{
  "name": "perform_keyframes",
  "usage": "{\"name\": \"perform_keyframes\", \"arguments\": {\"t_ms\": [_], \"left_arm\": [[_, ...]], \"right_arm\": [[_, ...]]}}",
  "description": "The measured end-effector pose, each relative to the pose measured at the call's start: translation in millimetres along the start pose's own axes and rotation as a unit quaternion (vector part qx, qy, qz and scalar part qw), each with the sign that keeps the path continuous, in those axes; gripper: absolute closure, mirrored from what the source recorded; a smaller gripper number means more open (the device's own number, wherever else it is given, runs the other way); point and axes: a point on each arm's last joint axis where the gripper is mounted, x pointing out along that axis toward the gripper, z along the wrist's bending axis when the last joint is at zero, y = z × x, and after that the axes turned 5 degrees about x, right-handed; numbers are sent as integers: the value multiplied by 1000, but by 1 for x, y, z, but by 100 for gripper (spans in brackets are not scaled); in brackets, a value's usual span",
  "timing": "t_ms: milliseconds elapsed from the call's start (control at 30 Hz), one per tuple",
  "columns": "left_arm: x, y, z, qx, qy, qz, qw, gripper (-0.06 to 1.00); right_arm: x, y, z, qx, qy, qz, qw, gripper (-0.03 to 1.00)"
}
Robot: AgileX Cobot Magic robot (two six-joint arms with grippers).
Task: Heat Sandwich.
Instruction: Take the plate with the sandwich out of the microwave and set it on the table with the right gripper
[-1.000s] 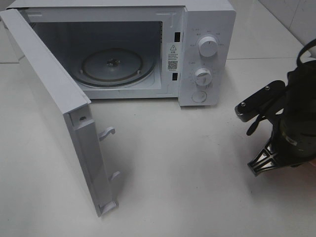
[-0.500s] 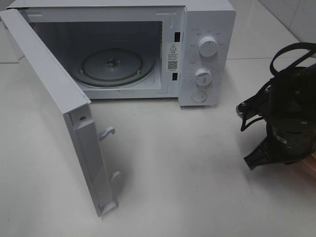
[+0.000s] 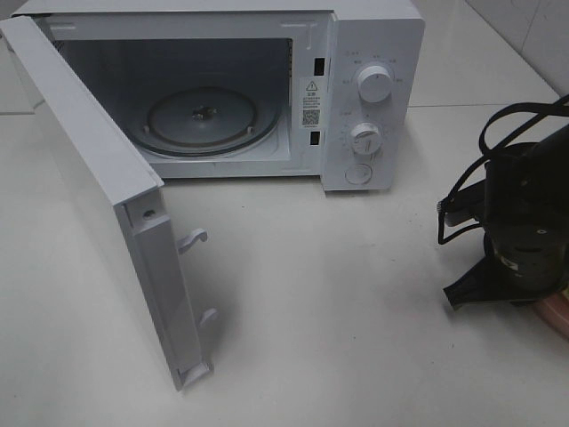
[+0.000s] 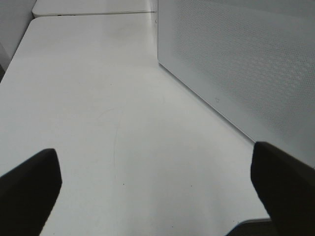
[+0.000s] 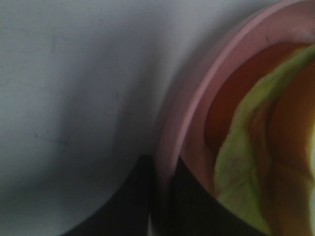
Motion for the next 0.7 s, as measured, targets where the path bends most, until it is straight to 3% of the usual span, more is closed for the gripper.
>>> {"name": "perform_keyframes", "arguments": {"t_ms": [367, 700], "left_arm": [[0, 0, 0, 0, 0, 0, 1000, -2], [0, 0, 0, 0, 0, 0, 1000, -2]], "right_arm": [[5, -2, 0, 4, 19, -5, 1000, 84], [-7, -3, -5, 15, -4, -9, 1000, 61]]}}
